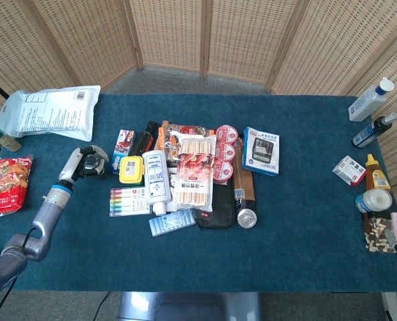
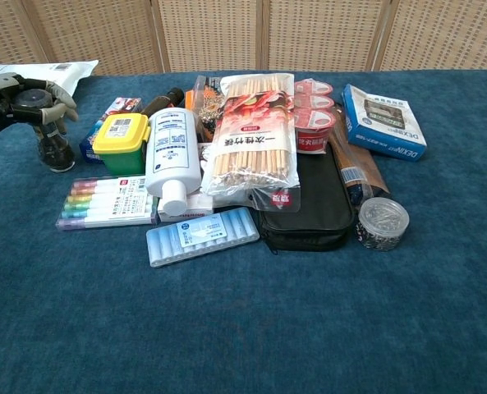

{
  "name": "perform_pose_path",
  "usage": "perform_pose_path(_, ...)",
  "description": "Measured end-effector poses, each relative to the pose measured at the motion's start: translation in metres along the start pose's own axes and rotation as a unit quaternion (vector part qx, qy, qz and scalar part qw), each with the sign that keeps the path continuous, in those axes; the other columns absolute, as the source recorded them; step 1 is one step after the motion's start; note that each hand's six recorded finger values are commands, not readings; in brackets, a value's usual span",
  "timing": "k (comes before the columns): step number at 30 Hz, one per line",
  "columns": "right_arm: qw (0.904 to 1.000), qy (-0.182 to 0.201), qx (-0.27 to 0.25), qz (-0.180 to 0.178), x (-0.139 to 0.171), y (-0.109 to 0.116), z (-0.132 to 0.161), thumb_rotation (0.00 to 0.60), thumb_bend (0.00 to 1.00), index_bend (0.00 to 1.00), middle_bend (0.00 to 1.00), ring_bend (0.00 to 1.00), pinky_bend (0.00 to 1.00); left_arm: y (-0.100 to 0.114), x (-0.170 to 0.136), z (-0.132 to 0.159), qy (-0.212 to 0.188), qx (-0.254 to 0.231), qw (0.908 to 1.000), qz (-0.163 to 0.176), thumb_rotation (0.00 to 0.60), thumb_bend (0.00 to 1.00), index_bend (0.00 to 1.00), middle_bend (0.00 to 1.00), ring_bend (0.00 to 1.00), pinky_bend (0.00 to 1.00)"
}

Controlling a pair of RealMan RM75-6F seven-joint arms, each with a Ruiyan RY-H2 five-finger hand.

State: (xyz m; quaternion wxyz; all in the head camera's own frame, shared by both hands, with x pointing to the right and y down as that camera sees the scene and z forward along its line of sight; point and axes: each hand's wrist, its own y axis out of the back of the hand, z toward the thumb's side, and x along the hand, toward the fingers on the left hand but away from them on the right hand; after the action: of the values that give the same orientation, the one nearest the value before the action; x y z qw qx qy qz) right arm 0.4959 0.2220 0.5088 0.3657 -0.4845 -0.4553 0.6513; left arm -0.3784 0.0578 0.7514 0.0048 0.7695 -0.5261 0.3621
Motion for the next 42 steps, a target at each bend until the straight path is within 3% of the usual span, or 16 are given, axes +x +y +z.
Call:
perform_pose_path(23,1.0000,0.005,-0.004,-0.003,-0.001,0.002,0.002,0.486,0.26,0.00,0.11,0.00,0.00,0.035,-0.015,0.022,-0.029,-0.031,0.9987,0.029,0.600,0.61,0.51,0.56,0.74,0.48)
perform_pose_path(32,0.9998,0.013,-0.016,0.001,-0.002,-0.004,0.003,0.487,0.26,0.00,0.11,0.00,0.00,0.066,-0.037,0.073,-0.086,-0.040,0.9948,0.037,0.600,0.60,0.50,0.56,0.74,0.48)
perform_pose_path(42,0.9994,0.016,-0.029,0.011,-0.002,-0.016,0.001,0.490,0.26,0.00,0.11,0.00,0.00,0.124,-0.090,0.169,-0.171,-0.078,0.9800,0.067,0.600,0.59,0.49,0.55,0.73,0.47)
